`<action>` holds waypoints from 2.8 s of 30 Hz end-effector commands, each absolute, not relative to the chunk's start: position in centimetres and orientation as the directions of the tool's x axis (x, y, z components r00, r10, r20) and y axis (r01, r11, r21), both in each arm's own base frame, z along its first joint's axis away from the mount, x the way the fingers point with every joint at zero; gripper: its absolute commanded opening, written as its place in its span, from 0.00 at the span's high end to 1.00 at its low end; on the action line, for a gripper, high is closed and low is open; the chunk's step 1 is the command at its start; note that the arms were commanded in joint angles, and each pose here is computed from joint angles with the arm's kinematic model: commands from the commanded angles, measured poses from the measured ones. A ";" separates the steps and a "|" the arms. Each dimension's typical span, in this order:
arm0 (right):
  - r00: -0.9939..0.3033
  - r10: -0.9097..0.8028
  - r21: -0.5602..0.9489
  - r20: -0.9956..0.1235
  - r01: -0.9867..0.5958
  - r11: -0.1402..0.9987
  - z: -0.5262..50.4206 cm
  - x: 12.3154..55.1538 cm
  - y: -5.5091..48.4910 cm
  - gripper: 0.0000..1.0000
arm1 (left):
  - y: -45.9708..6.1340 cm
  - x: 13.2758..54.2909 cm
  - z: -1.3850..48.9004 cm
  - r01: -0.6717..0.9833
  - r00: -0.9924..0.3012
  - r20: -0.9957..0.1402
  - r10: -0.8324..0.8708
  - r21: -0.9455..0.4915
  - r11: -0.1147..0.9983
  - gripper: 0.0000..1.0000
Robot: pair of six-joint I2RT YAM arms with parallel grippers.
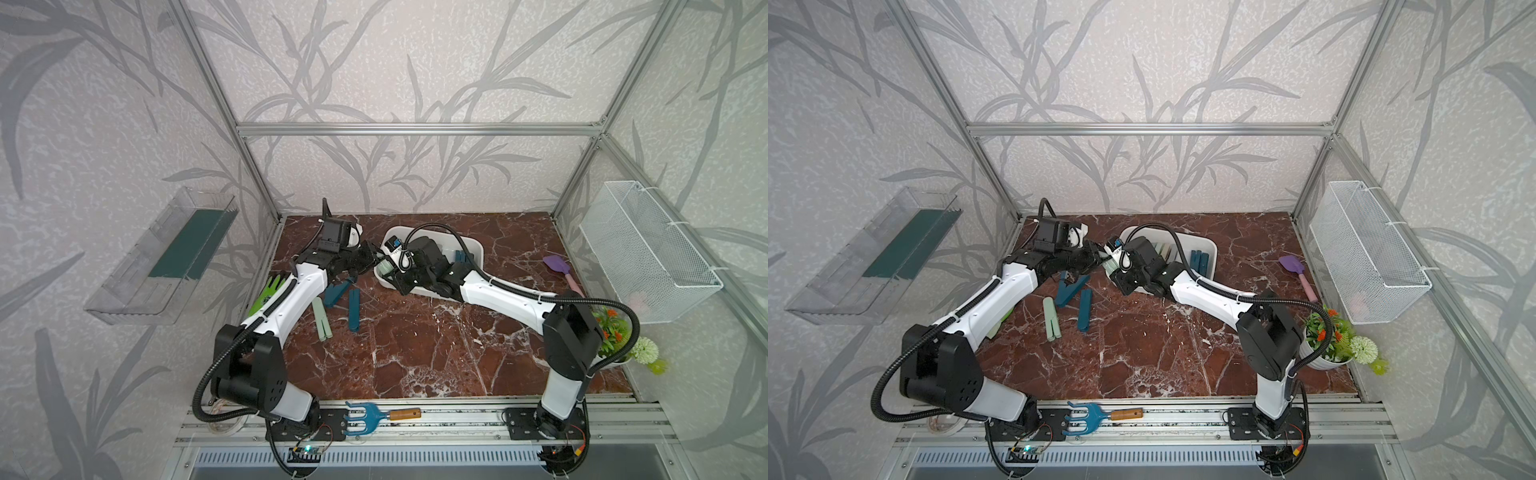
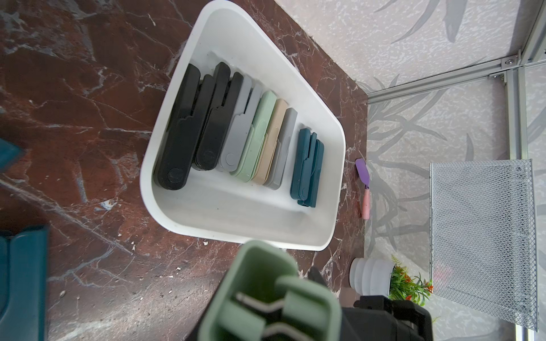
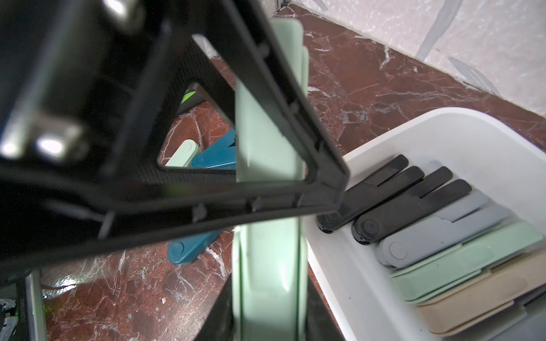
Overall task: Put the pruning pliers into the storage box
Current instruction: Place the pruning pliers in the storage box.
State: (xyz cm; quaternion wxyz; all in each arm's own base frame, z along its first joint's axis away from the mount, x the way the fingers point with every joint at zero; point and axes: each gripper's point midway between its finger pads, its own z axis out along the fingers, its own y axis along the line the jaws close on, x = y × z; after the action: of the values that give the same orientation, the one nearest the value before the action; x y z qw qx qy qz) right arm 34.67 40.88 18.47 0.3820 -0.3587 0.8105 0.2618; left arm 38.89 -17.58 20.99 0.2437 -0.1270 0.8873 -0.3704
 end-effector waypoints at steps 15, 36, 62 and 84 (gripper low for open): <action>-0.434 -0.347 0.151 -0.831 -0.778 0.610 19.9 35.7 41.0 0.86 | -14.1 38.7 25.5 -0.018 -0.771 -0.461 -0.439 -0.674 0.739 0.37; -0.449 -0.338 0.158 -0.827 -0.762 0.627 19.9 36.2 40.2 0.86 | -10.0 38.5 28.0 -0.027 -0.698 -0.521 -0.492 -0.667 0.745 0.35; -0.483 -0.290 0.255 -0.826 -0.780 0.572 20.5 35.6 40.5 0.87 | -15.9 38.4 26.8 0.098 -0.770 -0.430 -0.471 -0.809 0.579 0.16; -0.485 -0.271 0.278 -0.832 -0.786 0.552 21.3 35.3 40.6 0.87 | -16.6 39.0 24.8 0.083 -0.791 -0.433 -0.433 -0.777 0.624 0.64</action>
State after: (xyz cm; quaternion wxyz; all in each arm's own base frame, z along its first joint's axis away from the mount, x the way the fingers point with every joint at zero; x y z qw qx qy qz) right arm 35.26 40.46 19.18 0.3620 -0.3335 0.8091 0.3210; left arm 38.66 -16.45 23.57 0.2931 -0.1143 0.8514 -0.4196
